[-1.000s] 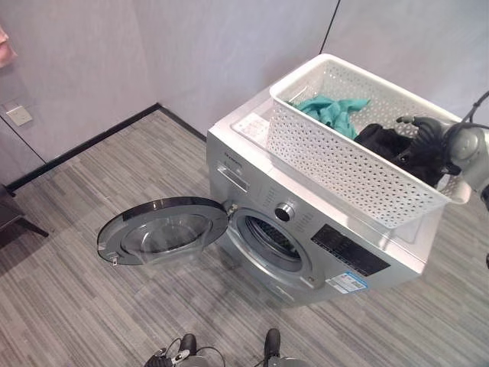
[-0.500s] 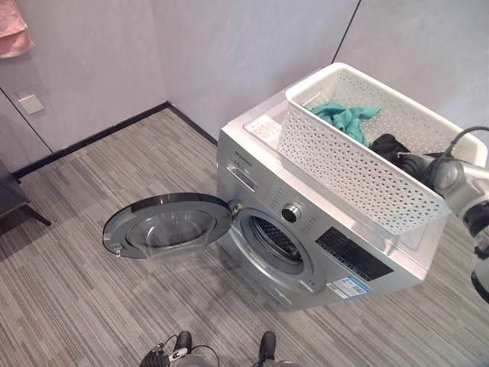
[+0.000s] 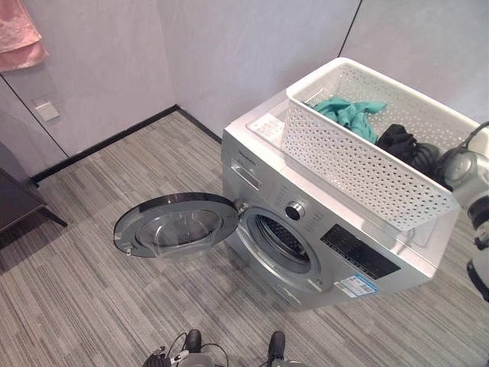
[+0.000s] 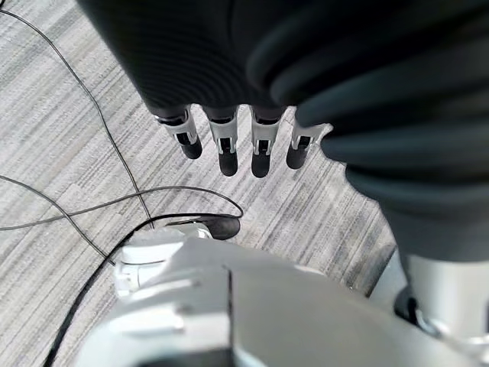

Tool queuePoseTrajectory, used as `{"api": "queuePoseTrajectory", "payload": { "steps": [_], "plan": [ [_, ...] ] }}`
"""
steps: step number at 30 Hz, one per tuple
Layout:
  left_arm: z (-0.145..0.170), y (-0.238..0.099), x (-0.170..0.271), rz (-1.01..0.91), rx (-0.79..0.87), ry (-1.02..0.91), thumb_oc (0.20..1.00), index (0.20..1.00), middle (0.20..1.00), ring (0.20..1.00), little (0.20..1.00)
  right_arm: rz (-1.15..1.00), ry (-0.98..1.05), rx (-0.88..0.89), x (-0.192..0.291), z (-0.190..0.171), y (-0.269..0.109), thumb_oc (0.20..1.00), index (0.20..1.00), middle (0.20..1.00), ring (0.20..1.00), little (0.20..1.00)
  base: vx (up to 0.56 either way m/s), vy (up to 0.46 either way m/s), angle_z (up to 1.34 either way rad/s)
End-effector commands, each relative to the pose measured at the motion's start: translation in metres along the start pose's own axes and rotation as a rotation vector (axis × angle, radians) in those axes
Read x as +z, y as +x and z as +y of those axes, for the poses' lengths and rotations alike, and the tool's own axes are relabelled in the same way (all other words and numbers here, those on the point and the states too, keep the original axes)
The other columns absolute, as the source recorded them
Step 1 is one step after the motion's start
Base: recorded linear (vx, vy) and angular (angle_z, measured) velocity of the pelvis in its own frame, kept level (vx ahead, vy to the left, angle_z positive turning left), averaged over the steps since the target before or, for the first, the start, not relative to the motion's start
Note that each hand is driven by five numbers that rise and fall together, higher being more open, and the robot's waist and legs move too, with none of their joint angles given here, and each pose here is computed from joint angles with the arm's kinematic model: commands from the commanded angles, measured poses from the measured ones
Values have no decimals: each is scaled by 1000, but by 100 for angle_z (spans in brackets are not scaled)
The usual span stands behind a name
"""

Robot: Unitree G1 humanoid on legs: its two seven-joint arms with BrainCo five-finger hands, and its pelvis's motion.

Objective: Grab the laundry basket,head to the washer,open it,put in the laundry and shut it.

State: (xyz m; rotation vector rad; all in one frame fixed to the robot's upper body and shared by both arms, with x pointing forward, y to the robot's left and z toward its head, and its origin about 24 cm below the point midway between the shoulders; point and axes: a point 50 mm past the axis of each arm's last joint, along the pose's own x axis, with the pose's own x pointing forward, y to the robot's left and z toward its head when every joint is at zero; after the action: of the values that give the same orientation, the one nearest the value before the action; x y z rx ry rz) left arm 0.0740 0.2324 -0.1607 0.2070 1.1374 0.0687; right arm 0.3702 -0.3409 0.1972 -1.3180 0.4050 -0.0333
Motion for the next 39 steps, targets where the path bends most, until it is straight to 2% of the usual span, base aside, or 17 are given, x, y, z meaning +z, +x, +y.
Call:
{"api": "queuePoseTrajectory", "payload": {
  "steps": [1,3,6,9,14,20,22,26,33,39],
  "plan": [
    [-5,3,8,-7,-18,34,1000,1000,1000,1000,1000,-24,124,-149,-5,-25,-7,200,200,200,200,200,0,0,0],
    [-5,3,7,-10,-17,36,1000,1000,1000,1000,1000,-90,189,-234,-3,-44,-16,200,200,200,200,200,0,0,0],
    [-5,3,6,-6,-16,39,1000,1000,1000,1000,1000,-105,218,-292,-10,-54,-23,200,200,200,200,200,0,0,0],
    [-3,2,3,1,-2,40,1000,1000,1000,1000,1000,-149,335,-408,-19,-71,-36,200,200,200,200,200,0,0,0],
    [0,0,-7,37,24,47,1000,1000,1000,1000,1000,-262,599,-672,-27,-102,-59,200,200,200,200,200,31,4,0],
    [3,-2,-15,72,71,64,1000,1000,1000,1000,1000,-380,745,-990,-18,-125,-85,200,200,200,200,200,33,20,-6],
    [4,-1,-13,70,88,76,1000,1000,1000,1000,1000,-393,735,-1095,-13,-133,-94,200,200,200,200,200,15,16,-5],
    [3,-1,-12,65,98,89,1000,1000,1000,1000,1000,-367,702,-1190,-13,-137,-100,200,200,200,200,200,0,0,0],
    [2,0,-8,52,109,116,1000,1000,1000,1000,1000,-276,631,-1248,-16,-142,-100,200,200,200,200,200,0,0,0],
    [3,0,-8,63,124,135,1000,1000,1000,1000,1000,-235,569,-1376,-22,-160,-118,200,200,200,200,200,0,0,0]
  ]
}}
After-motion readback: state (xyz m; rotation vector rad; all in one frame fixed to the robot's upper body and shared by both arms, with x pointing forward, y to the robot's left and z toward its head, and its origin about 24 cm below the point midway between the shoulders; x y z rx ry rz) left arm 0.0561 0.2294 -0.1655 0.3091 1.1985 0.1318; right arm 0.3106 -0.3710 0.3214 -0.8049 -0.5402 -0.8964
